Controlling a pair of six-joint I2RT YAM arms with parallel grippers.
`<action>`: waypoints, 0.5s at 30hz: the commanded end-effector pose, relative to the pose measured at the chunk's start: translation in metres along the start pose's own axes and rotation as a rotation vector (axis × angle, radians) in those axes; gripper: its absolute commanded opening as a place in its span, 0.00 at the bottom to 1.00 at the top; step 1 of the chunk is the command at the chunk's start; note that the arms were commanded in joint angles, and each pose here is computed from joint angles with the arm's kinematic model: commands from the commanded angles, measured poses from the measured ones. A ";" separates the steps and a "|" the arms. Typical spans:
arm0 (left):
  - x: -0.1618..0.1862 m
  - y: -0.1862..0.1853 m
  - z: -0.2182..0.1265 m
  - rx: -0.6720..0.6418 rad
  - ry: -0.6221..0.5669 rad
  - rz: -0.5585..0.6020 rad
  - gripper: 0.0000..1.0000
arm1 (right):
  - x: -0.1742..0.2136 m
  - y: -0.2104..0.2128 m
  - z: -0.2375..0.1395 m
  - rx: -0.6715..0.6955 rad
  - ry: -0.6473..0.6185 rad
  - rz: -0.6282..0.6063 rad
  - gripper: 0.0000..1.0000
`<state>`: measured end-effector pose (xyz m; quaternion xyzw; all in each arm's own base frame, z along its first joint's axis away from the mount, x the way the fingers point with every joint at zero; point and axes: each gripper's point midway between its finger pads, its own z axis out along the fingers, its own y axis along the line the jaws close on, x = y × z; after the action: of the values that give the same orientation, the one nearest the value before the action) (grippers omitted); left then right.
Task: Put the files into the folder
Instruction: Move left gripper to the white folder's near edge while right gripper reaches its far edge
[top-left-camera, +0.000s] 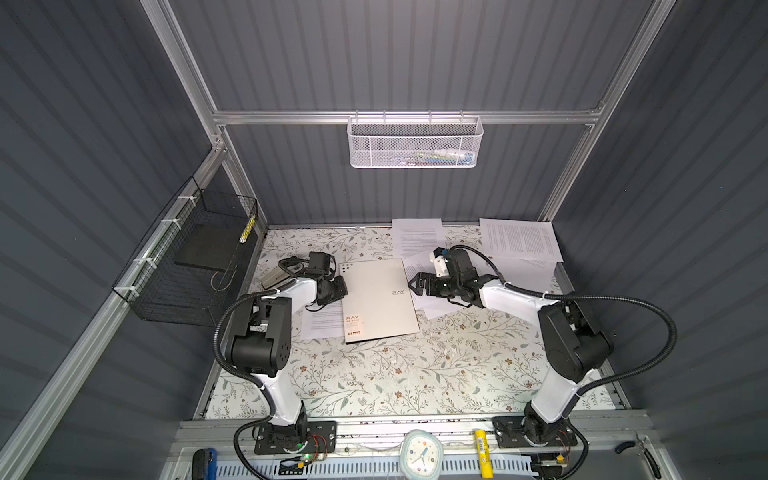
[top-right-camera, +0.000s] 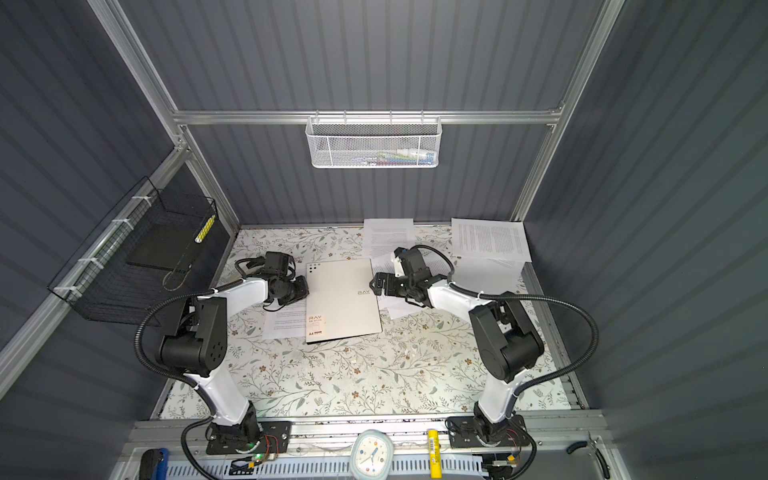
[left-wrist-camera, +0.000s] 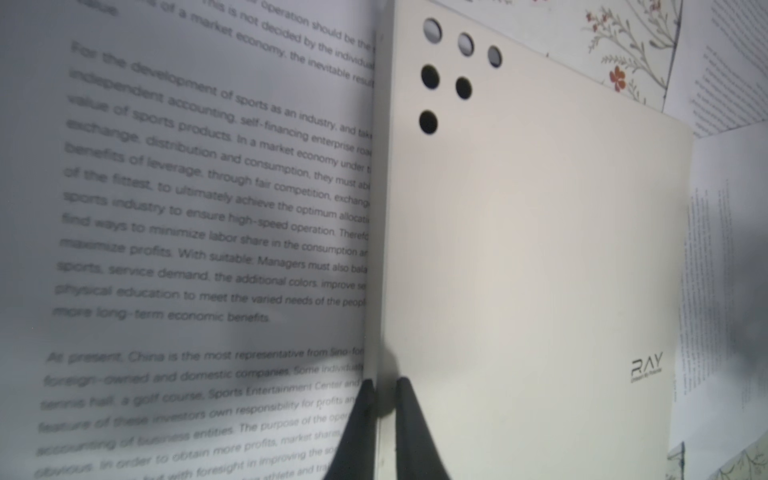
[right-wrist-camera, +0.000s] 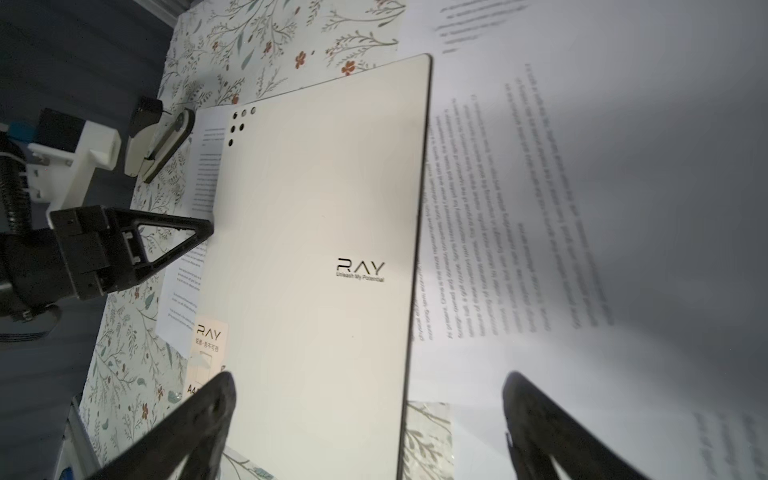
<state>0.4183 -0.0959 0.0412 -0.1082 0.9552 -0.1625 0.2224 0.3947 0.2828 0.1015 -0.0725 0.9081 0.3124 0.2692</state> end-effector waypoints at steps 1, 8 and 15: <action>0.034 0.033 0.014 -0.120 0.124 -0.019 0.09 | 0.012 0.012 0.014 -0.034 0.087 -0.032 0.99; 0.044 0.044 0.023 -0.134 0.156 -0.037 0.04 | 0.024 0.016 0.042 -0.048 0.171 -0.025 0.99; 0.049 0.043 0.033 -0.086 0.186 -0.064 0.05 | 0.038 0.013 0.060 -0.052 0.227 0.011 0.99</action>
<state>0.4299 -0.0871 0.0340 -0.1175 0.9520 -0.1639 0.2302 0.3895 0.3239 0.0513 -0.1081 0.9237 0.3188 0.1830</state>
